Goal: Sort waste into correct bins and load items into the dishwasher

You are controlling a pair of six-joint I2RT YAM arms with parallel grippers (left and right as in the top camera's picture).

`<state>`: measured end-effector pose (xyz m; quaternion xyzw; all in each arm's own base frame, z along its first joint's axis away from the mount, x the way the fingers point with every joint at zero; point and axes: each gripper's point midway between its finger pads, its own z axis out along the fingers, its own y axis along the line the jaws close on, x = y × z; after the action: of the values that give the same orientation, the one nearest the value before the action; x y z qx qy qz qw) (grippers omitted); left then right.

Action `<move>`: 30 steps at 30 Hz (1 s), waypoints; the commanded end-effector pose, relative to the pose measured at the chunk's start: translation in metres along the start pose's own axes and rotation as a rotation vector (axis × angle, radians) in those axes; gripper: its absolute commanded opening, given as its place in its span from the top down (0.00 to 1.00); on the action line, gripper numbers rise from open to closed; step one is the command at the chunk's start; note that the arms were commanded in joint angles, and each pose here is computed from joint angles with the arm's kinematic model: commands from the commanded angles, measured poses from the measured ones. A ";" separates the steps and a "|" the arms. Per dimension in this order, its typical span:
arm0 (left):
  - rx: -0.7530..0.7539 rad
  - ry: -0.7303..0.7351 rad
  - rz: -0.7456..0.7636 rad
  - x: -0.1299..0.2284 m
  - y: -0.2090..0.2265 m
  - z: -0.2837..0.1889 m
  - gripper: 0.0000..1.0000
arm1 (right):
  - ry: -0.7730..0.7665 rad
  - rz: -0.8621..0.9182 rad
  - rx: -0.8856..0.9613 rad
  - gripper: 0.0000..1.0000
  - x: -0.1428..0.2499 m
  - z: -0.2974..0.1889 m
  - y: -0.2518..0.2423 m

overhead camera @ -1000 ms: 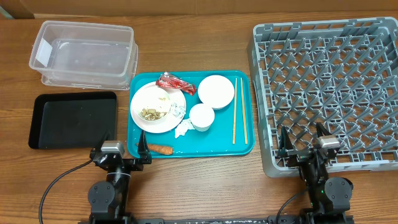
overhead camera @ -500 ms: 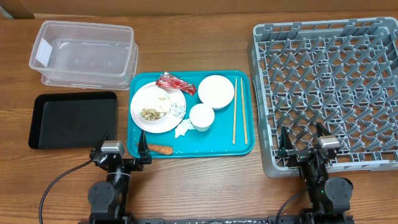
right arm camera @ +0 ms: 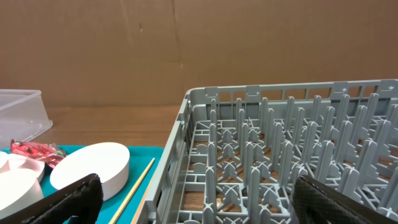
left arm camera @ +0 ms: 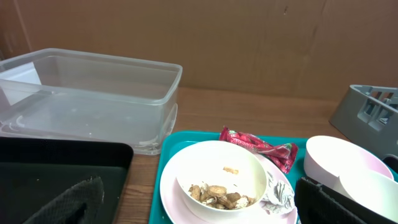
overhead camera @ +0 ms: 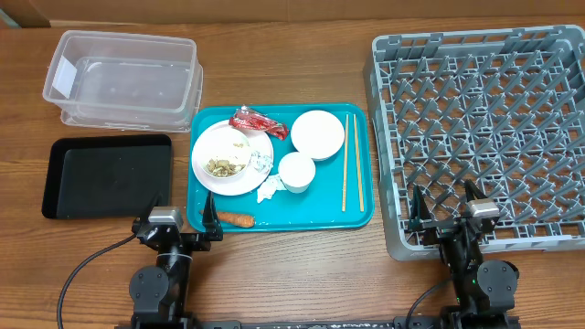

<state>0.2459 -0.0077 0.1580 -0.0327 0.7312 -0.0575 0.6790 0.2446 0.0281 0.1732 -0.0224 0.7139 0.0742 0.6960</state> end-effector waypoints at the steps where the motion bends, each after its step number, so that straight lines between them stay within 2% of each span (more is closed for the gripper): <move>1: 0.020 0.004 -0.006 0.002 -0.003 0.000 0.00 | -0.004 -0.004 -0.013 0.00 0.002 0.000 0.002; 6: 0.053 -0.003 -0.068 -0.013 -0.011 -0.004 0.00 | -0.040 0.103 0.031 0.00 -0.014 -0.002 -0.005; 10: 0.022 0.127 -0.073 -0.022 -0.011 -0.016 0.00 | -0.054 0.103 0.045 0.00 -0.047 -0.013 -0.004; 16: -0.011 0.355 -0.085 -0.052 -0.015 -0.008 0.00 | 0.131 0.111 0.068 0.00 -0.074 -0.011 -0.002; 21: -0.051 0.680 -0.103 -0.080 -0.021 -0.002 0.00 | 0.456 0.126 0.104 0.00 -0.083 0.006 -0.002; 25: -0.075 0.948 -0.109 -0.071 -0.023 -0.017 0.00 | 0.648 0.133 0.127 0.00 -0.081 0.005 -0.002; 28: -0.087 1.016 -0.114 -0.061 -0.022 -0.017 0.00 | 0.706 0.156 0.077 0.00 -0.071 0.009 0.007; 30: -0.077 0.988 -0.128 -0.064 -0.024 -0.006 0.00 | 0.705 0.151 0.078 0.00 -0.071 0.009 0.007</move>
<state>0.2329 -0.0189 0.2147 -0.0728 0.9692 -0.0682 0.2252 0.2529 0.0270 0.2301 0.0393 0.9198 0.0763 0.3829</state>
